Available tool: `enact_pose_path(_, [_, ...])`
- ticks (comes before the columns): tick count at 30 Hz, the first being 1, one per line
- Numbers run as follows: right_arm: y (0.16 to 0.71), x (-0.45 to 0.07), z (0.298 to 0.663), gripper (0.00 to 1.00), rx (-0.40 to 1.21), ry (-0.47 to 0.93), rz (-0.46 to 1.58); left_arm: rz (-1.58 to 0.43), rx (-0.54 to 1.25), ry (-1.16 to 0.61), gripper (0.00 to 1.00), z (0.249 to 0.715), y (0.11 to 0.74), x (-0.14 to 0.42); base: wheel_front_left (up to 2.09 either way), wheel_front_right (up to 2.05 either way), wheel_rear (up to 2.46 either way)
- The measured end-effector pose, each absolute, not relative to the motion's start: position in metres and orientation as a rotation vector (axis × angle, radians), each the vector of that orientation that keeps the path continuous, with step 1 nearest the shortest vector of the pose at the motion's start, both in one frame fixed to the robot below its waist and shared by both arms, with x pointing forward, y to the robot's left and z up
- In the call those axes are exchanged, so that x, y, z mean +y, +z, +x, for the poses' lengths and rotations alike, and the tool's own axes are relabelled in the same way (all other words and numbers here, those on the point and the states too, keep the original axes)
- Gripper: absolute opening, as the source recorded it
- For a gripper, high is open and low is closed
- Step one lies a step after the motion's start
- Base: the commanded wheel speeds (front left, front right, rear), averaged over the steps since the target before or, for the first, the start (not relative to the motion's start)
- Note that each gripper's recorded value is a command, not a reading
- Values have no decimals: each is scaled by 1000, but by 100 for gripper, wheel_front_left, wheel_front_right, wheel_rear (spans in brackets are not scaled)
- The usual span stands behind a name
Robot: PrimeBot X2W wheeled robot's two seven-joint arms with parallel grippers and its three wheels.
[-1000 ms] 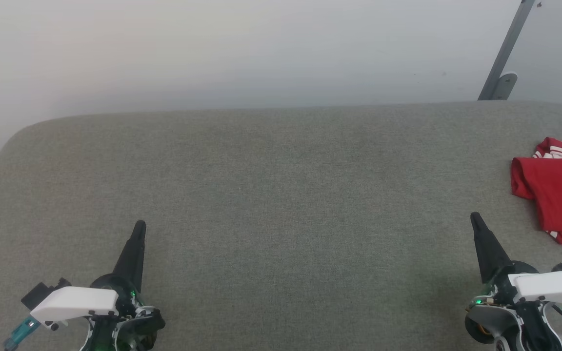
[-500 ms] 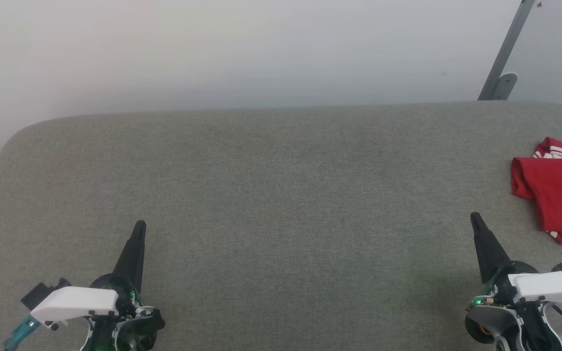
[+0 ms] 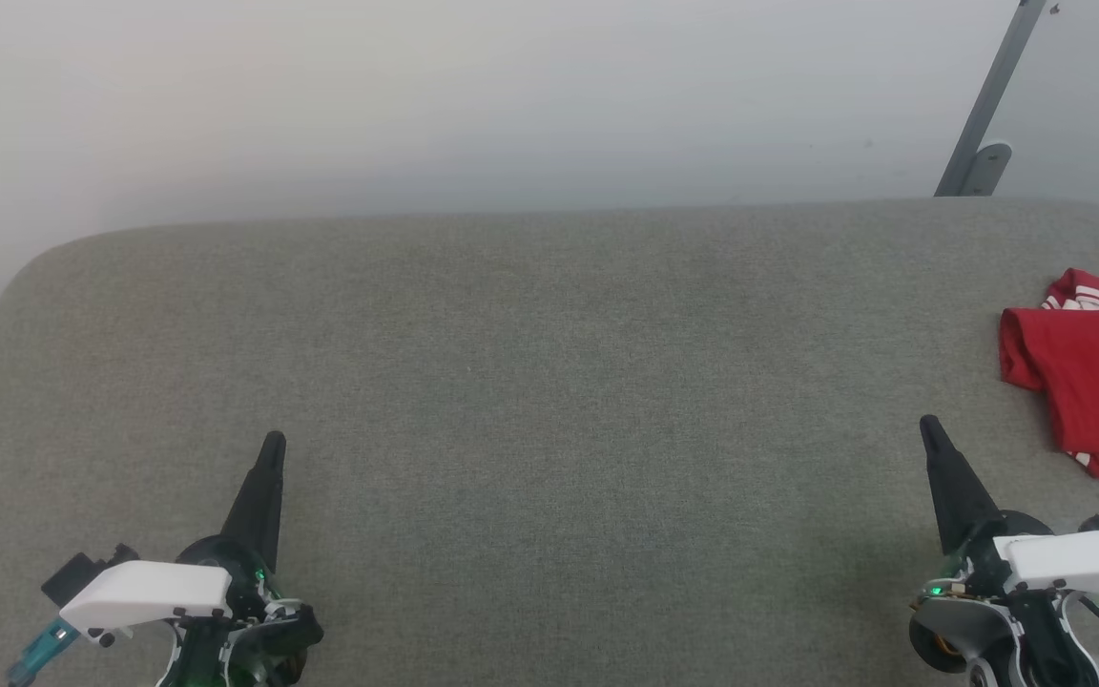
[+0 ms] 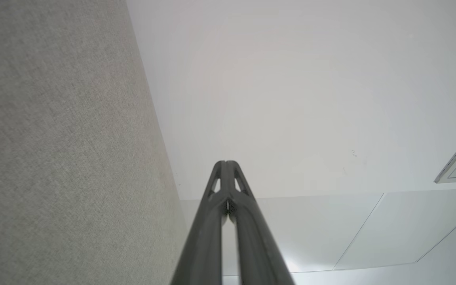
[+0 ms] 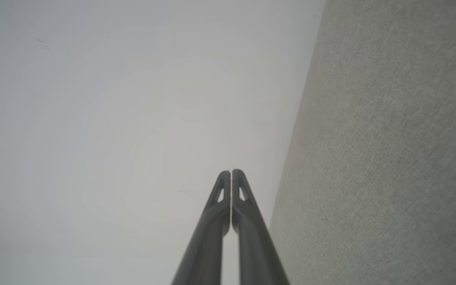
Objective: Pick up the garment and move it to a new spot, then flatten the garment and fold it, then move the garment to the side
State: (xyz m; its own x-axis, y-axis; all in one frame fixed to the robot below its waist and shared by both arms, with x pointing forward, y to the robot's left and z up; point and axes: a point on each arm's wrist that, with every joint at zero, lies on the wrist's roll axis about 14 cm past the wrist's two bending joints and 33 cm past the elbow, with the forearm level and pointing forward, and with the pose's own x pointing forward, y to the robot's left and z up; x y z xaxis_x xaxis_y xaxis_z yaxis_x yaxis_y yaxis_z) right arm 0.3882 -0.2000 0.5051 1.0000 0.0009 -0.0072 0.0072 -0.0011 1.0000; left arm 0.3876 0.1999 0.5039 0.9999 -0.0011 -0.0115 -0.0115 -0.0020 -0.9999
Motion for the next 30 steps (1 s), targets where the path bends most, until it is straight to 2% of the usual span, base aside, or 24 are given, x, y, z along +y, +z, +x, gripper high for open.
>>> enact_pose_path(30, [505,-200,388,0,6,-5,1572,-1573,10,8,0,388,504,200,0,0,0])
